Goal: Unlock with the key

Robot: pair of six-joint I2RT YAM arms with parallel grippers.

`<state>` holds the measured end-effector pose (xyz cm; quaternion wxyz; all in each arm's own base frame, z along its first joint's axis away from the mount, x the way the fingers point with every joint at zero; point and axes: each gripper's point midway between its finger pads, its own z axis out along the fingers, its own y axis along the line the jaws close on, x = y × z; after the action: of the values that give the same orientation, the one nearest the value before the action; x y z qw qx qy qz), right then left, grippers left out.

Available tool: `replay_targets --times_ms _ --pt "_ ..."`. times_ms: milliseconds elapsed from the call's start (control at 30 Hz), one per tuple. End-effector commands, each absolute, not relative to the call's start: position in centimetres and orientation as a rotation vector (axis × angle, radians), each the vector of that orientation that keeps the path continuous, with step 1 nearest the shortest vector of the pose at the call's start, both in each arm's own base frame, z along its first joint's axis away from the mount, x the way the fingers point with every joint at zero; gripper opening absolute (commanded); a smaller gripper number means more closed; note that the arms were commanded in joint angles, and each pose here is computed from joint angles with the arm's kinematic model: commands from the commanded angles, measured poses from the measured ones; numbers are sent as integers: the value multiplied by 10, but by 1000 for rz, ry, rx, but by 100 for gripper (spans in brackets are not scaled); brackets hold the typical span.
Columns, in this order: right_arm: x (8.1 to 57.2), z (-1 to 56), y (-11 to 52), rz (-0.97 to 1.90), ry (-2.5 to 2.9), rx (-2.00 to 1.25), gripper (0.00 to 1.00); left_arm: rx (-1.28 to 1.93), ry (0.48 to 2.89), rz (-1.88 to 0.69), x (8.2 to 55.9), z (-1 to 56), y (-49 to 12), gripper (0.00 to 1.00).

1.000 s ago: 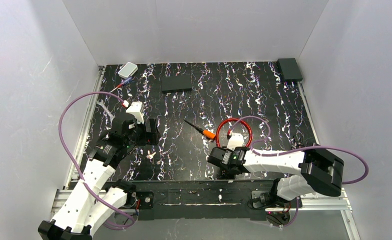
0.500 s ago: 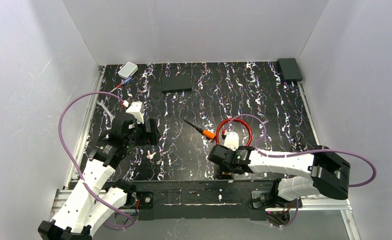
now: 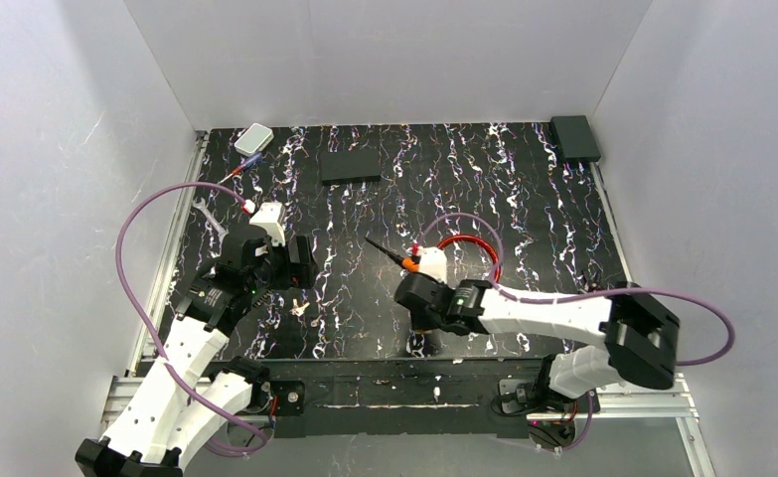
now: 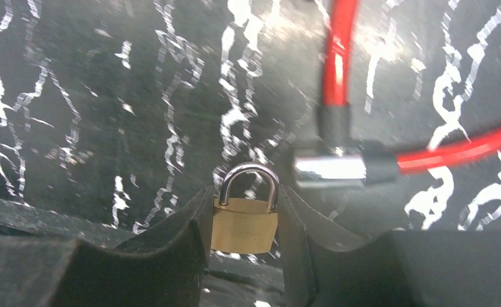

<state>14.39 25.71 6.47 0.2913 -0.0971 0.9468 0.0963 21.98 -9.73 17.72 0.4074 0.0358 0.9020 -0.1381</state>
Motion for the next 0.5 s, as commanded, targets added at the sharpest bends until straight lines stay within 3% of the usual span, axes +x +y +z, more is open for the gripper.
replay_targets --times_ms 0,467 --pt "168 92 319 389 2403 -360 1 83 2242 -336 221 191 -95 86" --pt "213 46 401 332 2433 -639 2 6 2181 -224 220 203 -72 86"
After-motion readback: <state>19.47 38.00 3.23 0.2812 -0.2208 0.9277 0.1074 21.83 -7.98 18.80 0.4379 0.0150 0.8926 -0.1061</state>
